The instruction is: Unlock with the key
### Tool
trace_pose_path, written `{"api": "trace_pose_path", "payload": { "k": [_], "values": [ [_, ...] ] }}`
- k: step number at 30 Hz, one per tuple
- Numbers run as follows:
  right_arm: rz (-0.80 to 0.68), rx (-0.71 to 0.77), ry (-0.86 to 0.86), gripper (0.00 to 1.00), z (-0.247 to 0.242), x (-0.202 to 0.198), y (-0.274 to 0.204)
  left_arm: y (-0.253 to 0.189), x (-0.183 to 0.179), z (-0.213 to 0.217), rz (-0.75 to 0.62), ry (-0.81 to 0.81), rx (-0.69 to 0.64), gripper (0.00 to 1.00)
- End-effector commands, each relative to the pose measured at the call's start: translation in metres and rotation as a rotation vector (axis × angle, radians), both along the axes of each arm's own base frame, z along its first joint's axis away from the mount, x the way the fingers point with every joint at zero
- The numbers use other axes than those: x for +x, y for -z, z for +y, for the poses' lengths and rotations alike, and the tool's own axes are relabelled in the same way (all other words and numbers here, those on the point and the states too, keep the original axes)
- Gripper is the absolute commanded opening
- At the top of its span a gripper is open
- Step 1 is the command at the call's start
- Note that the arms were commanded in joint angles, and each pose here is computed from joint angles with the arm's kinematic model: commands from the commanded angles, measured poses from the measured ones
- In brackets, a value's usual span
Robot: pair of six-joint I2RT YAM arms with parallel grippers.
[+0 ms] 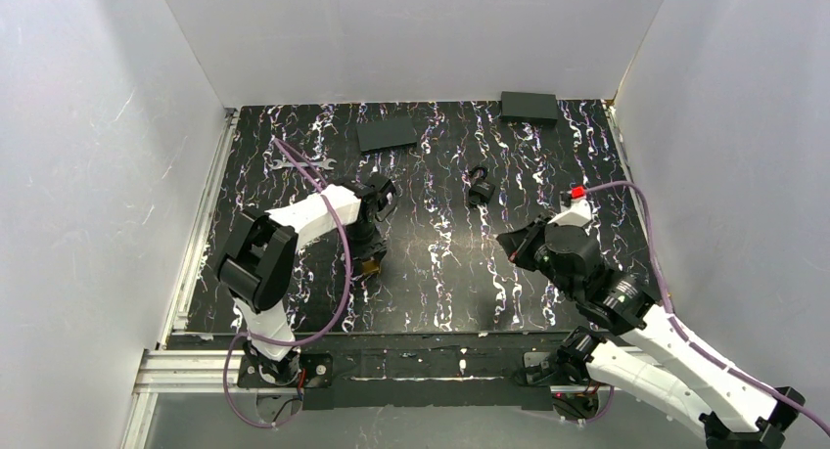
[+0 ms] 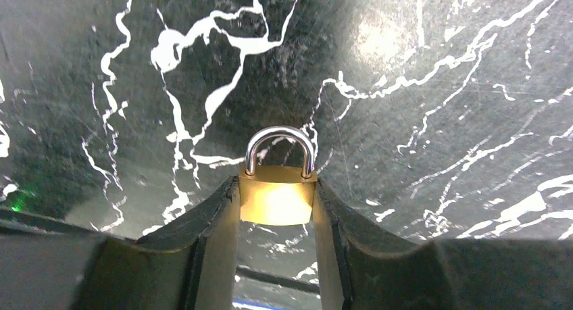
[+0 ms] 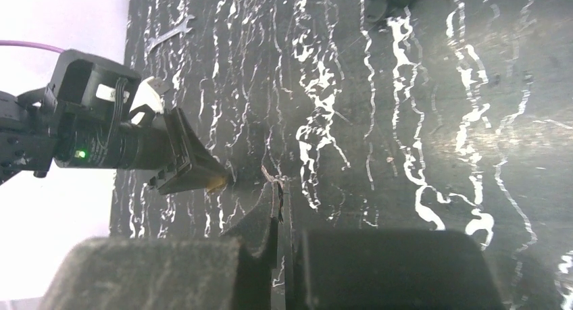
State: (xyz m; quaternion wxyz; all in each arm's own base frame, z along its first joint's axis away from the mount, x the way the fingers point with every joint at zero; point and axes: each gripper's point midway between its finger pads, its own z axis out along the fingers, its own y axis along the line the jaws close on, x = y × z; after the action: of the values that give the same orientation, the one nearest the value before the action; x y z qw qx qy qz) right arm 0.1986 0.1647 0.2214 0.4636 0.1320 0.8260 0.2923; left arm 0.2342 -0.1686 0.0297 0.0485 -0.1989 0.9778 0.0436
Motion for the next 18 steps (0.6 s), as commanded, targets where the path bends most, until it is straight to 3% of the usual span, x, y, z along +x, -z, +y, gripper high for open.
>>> {"api": "trace_pose_path", "payload": {
  "k": [1, 11, 18],
  "values": [
    [-0.018, 0.141, -0.070, 0.01, 0.029, 0.002, -0.006, -0.037, -0.007, -0.008, 0.004, -0.177, -0.048, 0.00],
    [-0.010, 0.314, -0.124, 0.01, 0.058, 0.003, 0.002, -0.061, -0.017, -0.023, -0.037, -0.372, -0.209, 0.00],
    [0.046, 0.437, -0.105, 0.01, 0.072, 0.005, 0.010, -0.086, -0.014, -0.038, -0.117, -0.472, -0.431, 0.00]
  ]
}}
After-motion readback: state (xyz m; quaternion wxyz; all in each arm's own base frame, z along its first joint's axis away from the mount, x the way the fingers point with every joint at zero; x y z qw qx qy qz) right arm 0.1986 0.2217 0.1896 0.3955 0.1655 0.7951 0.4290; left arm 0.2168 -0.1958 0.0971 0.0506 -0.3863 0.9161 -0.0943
